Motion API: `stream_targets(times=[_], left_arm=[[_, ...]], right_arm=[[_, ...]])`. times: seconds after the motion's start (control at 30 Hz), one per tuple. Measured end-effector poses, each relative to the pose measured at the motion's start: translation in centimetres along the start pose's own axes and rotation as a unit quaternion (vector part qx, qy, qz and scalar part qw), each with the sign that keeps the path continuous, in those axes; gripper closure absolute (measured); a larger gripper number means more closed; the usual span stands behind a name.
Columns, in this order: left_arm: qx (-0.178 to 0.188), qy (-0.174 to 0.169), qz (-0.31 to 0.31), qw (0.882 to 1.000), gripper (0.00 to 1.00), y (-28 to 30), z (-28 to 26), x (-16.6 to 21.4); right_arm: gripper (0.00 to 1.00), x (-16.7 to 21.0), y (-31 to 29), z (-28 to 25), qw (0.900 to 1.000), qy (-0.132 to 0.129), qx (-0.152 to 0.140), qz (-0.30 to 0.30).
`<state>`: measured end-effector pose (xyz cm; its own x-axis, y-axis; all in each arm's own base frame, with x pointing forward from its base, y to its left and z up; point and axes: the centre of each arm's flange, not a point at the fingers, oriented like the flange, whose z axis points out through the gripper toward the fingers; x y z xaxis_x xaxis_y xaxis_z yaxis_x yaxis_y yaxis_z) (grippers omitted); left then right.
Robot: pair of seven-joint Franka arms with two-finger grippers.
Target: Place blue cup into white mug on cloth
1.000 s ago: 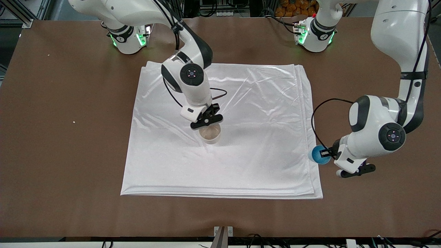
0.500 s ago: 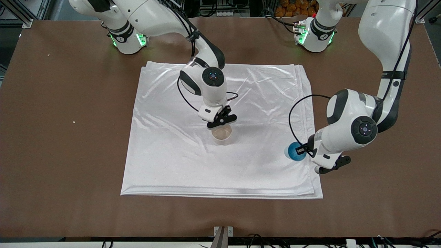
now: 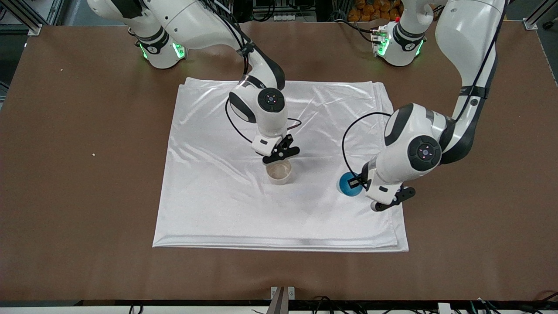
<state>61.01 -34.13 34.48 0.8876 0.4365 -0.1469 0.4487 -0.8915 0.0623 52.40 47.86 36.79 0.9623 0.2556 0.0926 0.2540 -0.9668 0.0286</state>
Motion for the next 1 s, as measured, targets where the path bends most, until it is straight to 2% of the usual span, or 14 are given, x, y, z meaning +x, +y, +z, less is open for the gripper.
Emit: stream_targets(times=[0.3, 0.5, 0.67, 1.0], left_arm=[[0.002, 0.000, -0.016, 1.000, 0.96, 2.3, 0.4, -3.4], [0.005, 0.001, -0.019, 1.000, 0.96, 4.2, 0.8, -6.5], [0.010, -0.001, -0.014, 1.000, 0.96, 5.4, 1.5, -8.7], [0.009, -0.001, 0.001, 1.000, 0.96, 7.8, 3.6, -12.0]], right_arm=[[0.00, 0.2, 6.3, -11.0, 0.999, 0.006, -0.004, 0.042], [0.00, -0.3, 12.6, -17.8, 0.997, 0.012, -0.009, 0.079], [0.00, -1.4, 18.5, -22.7, 0.996, 0.008, -0.005, 0.093], [0.00, -3.5, 32.2, -27.5, 0.995, -0.007, -0.016, 0.097]])
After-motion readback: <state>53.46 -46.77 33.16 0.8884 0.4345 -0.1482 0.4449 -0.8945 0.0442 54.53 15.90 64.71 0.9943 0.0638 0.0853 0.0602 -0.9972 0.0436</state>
